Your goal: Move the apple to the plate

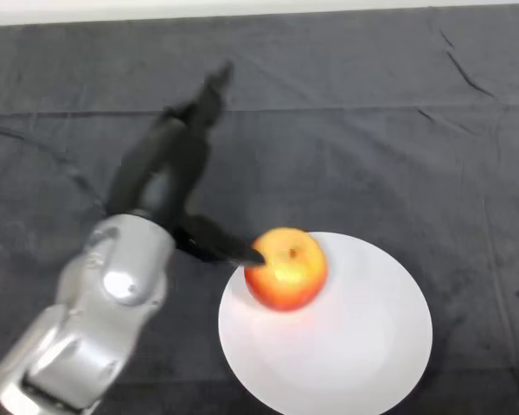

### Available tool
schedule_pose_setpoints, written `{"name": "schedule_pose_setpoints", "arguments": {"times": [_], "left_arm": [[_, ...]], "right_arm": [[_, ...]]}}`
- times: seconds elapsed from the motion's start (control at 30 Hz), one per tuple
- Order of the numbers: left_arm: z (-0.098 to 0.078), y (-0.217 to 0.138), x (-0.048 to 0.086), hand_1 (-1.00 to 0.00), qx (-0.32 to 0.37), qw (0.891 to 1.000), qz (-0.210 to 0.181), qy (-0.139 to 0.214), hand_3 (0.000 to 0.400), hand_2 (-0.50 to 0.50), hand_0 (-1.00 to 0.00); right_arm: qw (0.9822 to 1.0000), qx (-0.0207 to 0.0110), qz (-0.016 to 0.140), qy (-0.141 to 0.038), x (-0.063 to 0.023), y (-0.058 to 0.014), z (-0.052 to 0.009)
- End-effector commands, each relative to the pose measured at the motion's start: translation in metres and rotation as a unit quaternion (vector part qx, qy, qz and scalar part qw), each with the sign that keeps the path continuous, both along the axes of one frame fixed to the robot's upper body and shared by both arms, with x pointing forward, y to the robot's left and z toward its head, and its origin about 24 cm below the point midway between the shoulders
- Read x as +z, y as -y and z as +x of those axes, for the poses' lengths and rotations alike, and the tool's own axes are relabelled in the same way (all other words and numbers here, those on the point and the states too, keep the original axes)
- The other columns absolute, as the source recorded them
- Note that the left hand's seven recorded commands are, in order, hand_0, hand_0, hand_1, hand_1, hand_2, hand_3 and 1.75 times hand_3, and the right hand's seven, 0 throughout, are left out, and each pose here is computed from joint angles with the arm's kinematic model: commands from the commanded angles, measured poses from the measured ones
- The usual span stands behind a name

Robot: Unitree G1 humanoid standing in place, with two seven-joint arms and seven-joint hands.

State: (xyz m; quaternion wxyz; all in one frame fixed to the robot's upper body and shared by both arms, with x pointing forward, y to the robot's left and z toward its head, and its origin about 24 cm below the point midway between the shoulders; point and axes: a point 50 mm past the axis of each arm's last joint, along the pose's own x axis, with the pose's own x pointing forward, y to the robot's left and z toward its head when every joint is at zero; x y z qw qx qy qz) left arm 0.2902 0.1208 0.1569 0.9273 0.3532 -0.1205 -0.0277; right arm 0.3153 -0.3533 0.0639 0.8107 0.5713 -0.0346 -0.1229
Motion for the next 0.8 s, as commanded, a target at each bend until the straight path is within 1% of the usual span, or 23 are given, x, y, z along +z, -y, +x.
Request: {"name": "schedule_pose_setpoints", "arguments": {"times": [0.03, 0.17, 0.33, 0.43, 0.63, 0.8], "left_arm": [[-0.006, -0.019, 0.001, 0.00, 0.025, 1.000, -0.003, 0.015, 0.000, 0.00, 0.00], [-0.008, -0.041, 0.006, 0.00, 0.071, 0.996, -0.036, 0.050, 0.000, 0.00, 0.00], [-0.010, -0.070, 0.006, 0.00, 0.124, 0.986, -0.069, 0.085, 0.000, 0.00, 0.00], [-0.011, -0.089, 0.004, 0.00, 0.158, 0.978, -0.089, 0.104, 0.000, 0.00, 0.00], [-0.017, -0.124, -0.003, 0.00, 0.221, 0.958, -0.122, 0.135, 0.000, 0.00, 0.00], [-0.025, -0.156, -0.014, 0.00, 0.274, 0.938, -0.146, 0.153, 0.000, 0.00, 0.00]], "right_arm": [[0.9998, -0.0143, 0.005, 0.010, 0.0026, 0.0061, -0.0029], [0.9998, -0.0143, 0.005, 0.010, 0.0026, 0.0061, -0.0029], [0.9998, -0.0143, 0.004, 0.010, 0.0026, 0.0060, -0.0029], [0.9998, -0.0143, 0.004, 0.010, 0.0025, 0.0059, -0.0029], [0.9998, -0.0143, 0.003, 0.010, 0.0025, 0.0058, -0.0029], [0.9998, -0.0143, 0.003, 0.009, 0.0025, 0.0058, -0.0029]]}}
